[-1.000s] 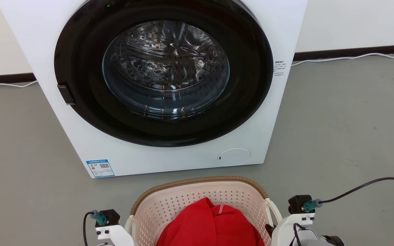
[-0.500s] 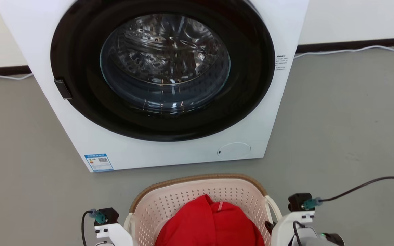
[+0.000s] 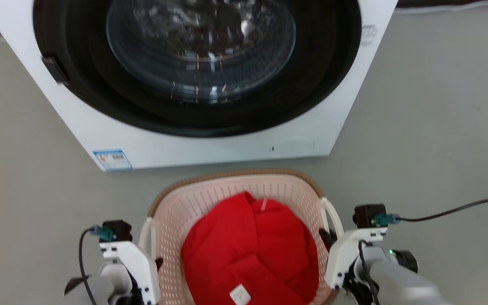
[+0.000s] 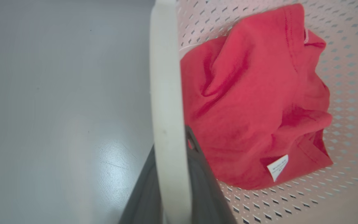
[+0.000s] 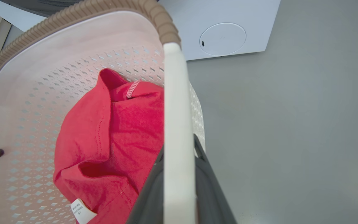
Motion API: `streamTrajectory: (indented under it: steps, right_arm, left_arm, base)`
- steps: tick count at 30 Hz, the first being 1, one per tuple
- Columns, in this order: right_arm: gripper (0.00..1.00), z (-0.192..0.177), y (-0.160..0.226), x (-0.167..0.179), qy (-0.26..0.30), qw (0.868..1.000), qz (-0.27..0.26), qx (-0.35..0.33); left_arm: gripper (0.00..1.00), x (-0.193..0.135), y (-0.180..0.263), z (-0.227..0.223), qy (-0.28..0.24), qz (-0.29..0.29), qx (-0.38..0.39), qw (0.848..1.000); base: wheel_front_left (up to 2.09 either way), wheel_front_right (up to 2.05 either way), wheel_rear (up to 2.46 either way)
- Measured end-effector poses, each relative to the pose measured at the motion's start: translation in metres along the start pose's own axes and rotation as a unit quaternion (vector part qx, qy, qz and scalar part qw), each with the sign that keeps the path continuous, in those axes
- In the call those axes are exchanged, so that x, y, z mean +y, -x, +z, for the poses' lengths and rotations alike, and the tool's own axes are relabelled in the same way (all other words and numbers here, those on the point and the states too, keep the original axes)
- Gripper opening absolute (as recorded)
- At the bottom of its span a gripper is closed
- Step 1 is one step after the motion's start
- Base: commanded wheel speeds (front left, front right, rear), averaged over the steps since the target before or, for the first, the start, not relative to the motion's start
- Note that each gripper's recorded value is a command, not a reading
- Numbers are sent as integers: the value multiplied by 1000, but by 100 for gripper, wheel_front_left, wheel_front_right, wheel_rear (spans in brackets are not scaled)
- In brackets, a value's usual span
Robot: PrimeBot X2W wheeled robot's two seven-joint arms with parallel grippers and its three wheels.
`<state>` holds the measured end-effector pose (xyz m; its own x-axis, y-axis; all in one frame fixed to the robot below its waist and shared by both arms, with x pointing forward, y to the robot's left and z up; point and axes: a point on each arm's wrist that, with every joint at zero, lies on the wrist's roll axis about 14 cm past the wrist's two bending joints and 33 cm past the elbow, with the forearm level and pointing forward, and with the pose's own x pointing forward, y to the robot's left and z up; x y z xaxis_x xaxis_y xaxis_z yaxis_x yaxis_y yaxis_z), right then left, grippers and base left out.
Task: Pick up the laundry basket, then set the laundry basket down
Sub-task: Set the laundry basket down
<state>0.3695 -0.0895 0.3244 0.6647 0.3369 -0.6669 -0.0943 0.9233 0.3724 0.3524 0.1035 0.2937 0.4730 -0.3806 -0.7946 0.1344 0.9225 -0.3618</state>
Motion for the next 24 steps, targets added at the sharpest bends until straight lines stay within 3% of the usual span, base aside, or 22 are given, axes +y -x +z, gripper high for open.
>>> streamTrajectory:
  steps: [24]
  right_arm:
    - [0,13,-98,-11,-2,1000,18,17]
  left_arm:
    - [0,51,-65,37,-9,-17,-15,1000]
  base:
    - [0,0,0]
